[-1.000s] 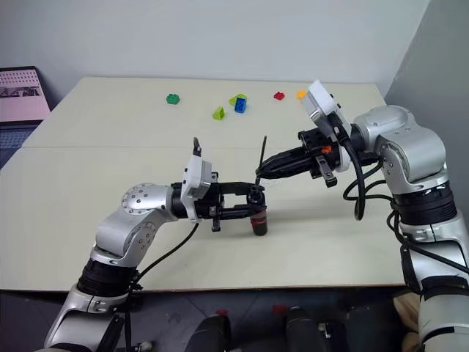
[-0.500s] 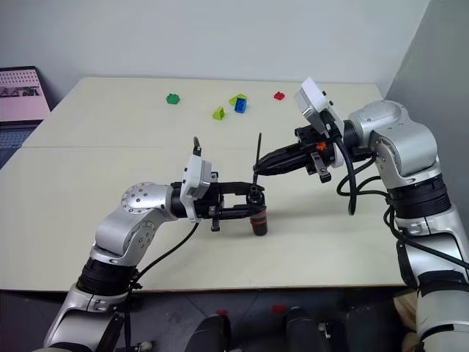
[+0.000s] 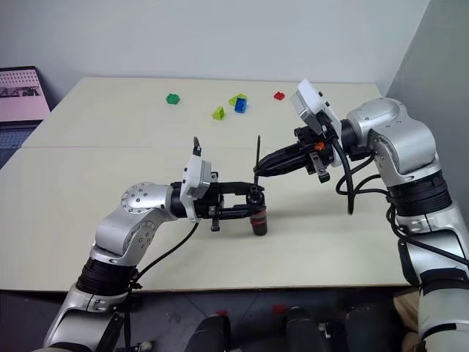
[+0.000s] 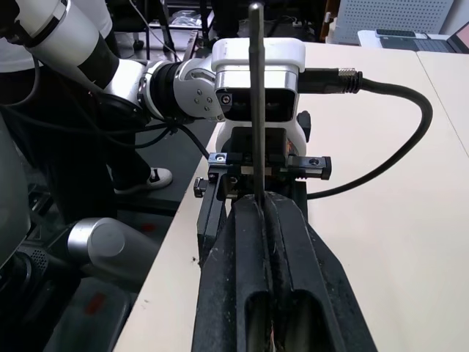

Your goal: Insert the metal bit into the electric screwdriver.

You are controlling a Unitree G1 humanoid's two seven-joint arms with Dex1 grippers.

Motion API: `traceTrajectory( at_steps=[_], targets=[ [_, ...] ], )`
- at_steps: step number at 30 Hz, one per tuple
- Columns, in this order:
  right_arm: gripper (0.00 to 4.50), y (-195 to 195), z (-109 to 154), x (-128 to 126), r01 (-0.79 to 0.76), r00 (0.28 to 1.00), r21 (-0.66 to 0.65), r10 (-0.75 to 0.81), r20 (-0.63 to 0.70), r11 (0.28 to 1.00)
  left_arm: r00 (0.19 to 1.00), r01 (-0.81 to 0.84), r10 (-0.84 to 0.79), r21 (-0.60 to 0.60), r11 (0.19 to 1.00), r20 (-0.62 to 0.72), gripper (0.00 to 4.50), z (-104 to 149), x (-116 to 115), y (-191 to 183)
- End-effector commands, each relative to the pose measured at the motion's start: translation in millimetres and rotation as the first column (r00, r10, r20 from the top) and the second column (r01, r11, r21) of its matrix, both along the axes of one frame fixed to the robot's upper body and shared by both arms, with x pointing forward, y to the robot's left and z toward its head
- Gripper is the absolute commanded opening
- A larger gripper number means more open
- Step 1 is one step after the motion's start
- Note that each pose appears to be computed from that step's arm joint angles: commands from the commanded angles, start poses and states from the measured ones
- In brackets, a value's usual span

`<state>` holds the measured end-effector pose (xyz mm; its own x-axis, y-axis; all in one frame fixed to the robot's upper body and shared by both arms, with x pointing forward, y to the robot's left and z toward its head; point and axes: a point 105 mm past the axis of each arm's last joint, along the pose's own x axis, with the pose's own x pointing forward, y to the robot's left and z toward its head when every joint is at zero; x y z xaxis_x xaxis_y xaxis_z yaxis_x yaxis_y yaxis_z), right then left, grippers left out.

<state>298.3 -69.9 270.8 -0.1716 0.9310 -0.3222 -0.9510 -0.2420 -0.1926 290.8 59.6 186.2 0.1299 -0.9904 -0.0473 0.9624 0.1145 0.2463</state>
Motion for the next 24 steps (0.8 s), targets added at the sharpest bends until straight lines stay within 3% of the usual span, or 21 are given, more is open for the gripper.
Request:
traceTrajectory(
  at_steps=[1,24],
  targets=[
    [0.00,-1.3,8.9,-14.9,-0.108,0.994,-0.015,0.109,0.025,0.994,0.999,-0.023,0.024,0.056,0.998,-0.033,1.61,-13.2,3.6,4.5],
    [0.00,1.0,17.8,-25.0,-0.132,0.991,0.025,0.131,0.024,0.991,0.999,-0.014,0.017,0.064,0.998,-0.043,1.61,-15.0,2.6,4.6]
  ],
)
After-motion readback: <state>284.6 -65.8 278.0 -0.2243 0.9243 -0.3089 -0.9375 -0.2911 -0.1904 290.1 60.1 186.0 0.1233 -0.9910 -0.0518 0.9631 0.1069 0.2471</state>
